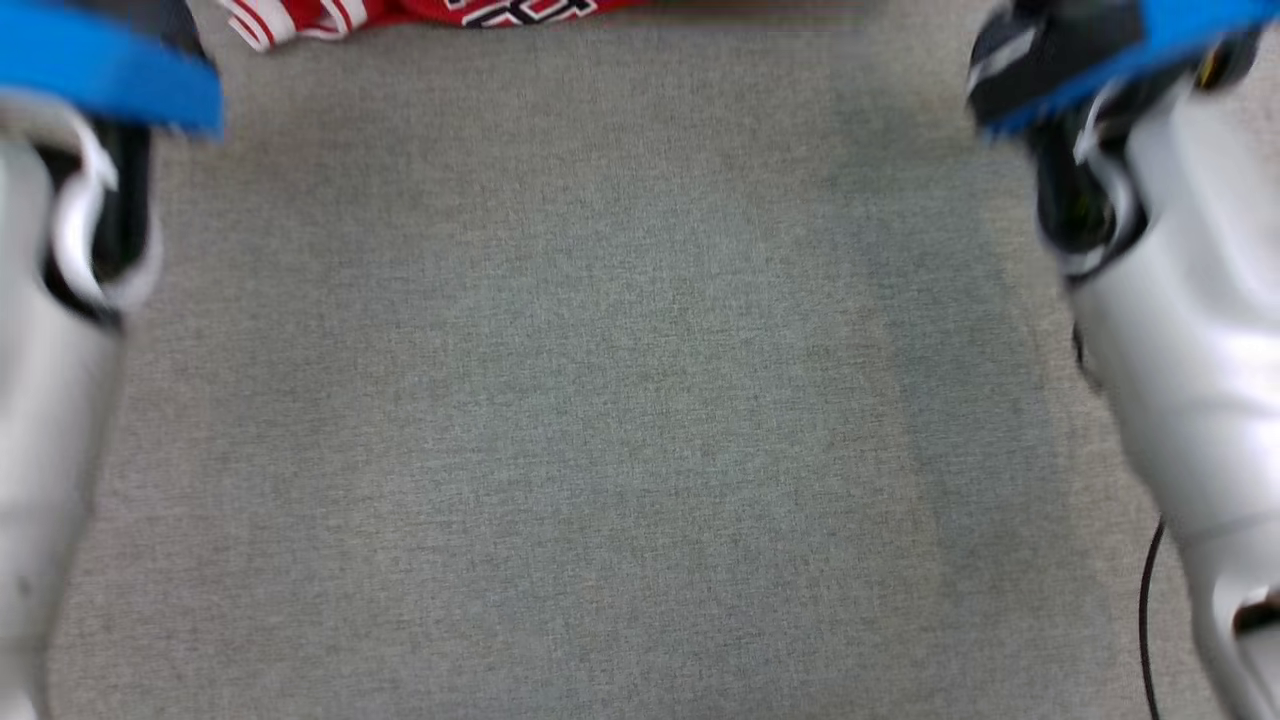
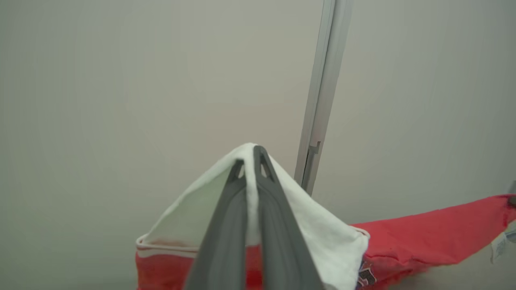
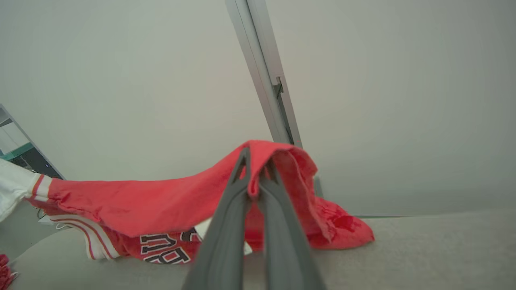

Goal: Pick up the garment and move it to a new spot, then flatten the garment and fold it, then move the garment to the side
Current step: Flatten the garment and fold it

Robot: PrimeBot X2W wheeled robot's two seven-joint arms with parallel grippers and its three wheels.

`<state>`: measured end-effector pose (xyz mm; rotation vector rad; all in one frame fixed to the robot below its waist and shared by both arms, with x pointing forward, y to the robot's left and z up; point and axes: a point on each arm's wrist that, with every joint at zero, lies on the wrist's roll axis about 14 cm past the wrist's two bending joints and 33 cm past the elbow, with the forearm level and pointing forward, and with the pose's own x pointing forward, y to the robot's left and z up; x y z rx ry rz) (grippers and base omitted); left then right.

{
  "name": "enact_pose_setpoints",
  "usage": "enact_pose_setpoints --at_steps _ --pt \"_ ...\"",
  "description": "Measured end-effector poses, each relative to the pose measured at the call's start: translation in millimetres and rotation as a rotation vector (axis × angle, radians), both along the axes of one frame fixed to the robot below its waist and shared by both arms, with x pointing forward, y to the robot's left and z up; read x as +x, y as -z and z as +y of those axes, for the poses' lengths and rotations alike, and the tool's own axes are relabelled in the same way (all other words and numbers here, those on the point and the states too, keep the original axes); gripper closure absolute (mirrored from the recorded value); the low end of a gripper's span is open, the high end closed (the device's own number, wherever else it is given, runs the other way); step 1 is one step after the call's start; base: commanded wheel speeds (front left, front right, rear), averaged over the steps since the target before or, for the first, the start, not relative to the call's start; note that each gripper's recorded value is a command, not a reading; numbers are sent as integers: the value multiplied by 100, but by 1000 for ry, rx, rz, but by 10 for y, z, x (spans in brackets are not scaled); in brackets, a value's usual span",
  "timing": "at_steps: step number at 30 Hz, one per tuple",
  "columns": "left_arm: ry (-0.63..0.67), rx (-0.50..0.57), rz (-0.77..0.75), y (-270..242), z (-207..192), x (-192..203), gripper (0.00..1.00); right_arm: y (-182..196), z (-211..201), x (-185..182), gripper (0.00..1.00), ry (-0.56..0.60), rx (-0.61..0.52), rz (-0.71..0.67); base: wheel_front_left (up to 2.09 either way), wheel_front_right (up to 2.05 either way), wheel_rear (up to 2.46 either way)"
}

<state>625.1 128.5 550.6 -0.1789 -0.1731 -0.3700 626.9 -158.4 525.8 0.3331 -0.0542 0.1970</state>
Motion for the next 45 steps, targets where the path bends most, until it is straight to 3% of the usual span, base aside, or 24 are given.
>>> enact_pose_setpoints --at_steps 13,24,33,45 --pt "-109 -101 226 743 135 -1338 100 784 -74 -1173 100 25 104 212 0 0 0" --pt "-138 -147 368 1038 69 -2302 100 998 -167 -1934 100 62 124 296 0 0 0" --pt "-148 -159 420 1109 16 -2858 100 1130 -331 -2423 100 85 102 356 0 0 0" --pt "-132 -123 459 1102 3 -3224 100 1226 -446 -2916 100 91 85 446 0 0 0"
